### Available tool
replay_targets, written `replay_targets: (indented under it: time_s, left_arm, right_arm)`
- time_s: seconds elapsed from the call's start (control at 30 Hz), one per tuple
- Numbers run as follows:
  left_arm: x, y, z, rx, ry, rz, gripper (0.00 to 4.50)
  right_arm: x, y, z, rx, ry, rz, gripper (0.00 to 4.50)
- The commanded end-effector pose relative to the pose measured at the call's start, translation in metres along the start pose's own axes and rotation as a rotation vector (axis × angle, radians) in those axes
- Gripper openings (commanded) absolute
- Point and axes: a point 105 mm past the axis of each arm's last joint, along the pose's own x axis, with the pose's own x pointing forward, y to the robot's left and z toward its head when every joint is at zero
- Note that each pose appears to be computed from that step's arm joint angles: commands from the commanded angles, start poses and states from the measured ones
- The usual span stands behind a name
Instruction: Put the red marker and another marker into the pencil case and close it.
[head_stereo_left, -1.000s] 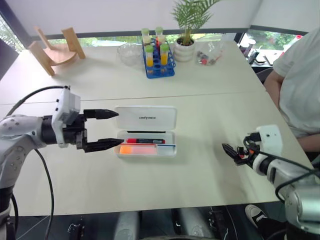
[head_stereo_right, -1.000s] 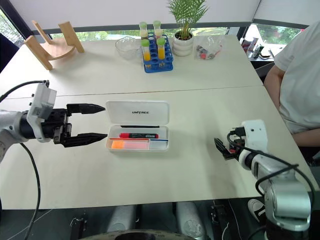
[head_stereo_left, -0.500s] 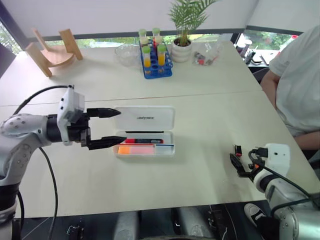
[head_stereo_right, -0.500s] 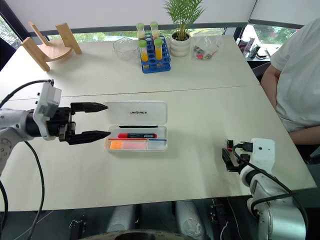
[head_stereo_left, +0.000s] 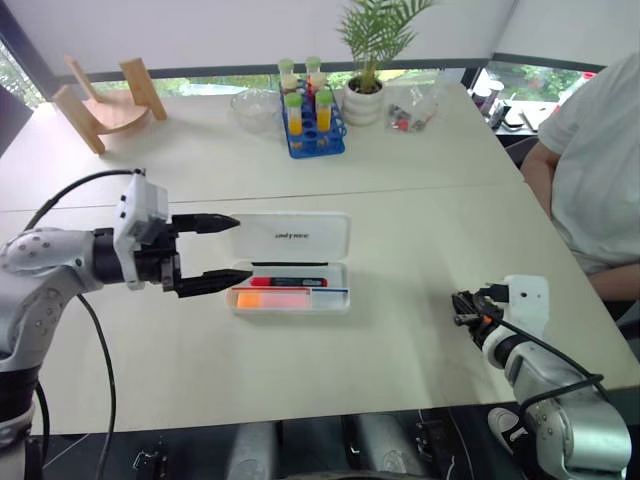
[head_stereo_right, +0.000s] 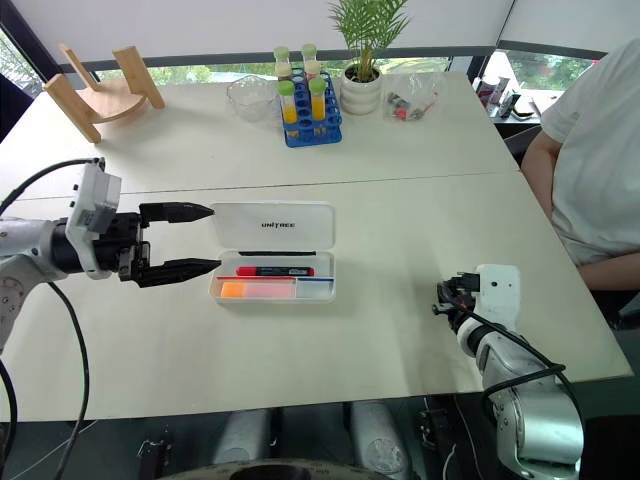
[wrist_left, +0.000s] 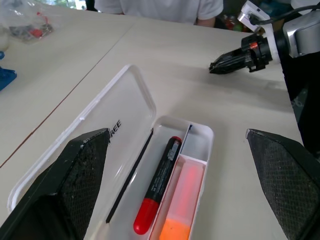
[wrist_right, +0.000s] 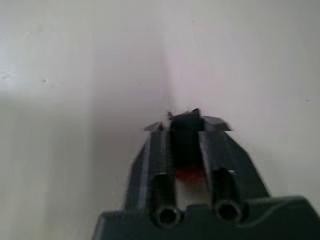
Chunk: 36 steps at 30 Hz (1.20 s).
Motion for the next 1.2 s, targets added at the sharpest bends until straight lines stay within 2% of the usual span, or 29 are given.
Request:
replay_targets:
  time_s: [0.03,0.1,0.17,0.23,0.4,0.5,0.77,1.2]
  left_arm:
    - [-0.009,0.001,0.010,0.046,-0.008,0.038,4.50]
    - [-0.010,0.002,0.010,0.044,-0.008,0.049,4.50]
    - [-0.010,0.004,0.010,0.042,-0.009,0.055,4.50]
    - [-0.010,0.006,0.010,0.046,-0.008,0.056,4.50]
    - [-0.007,0.009,0.010,0.051,-0.008,0.056,4.50]
    - [-0.007,0.010,0.010,0.055,-0.008,0.056,4.50]
    - [-0.011,0.004,0.010,0.060,-0.007,0.090,4.50]
    - [-0.013,-0.005,0.009,0.049,-0.004,0.118,4.50]
  right_arm:
    - [0.000,0.003,0.007,-0.044,-0.015,0.040,0.03]
    - [-0.002,0.016,0.037,-0.261,-0.101,0.181,0.03]
    - [-0.014,0.047,0.061,-0.433,-0.149,0.466,0.03]
    - [-0.021,0.066,0.075,-0.478,-0.147,0.662,0.03]
    - [-0.020,0.096,0.095,-0.590,-0.159,0.943,0.03]
    - [-0.014,0.111,0.094,-0.673,-0.143,1.073,0.03]
    - [0.002,0.138,0.075,-0.804,-0.105,1.240,0.03]
    - [0.023,0.163,0.062,-0.830,-0.101,1.283,0.03]
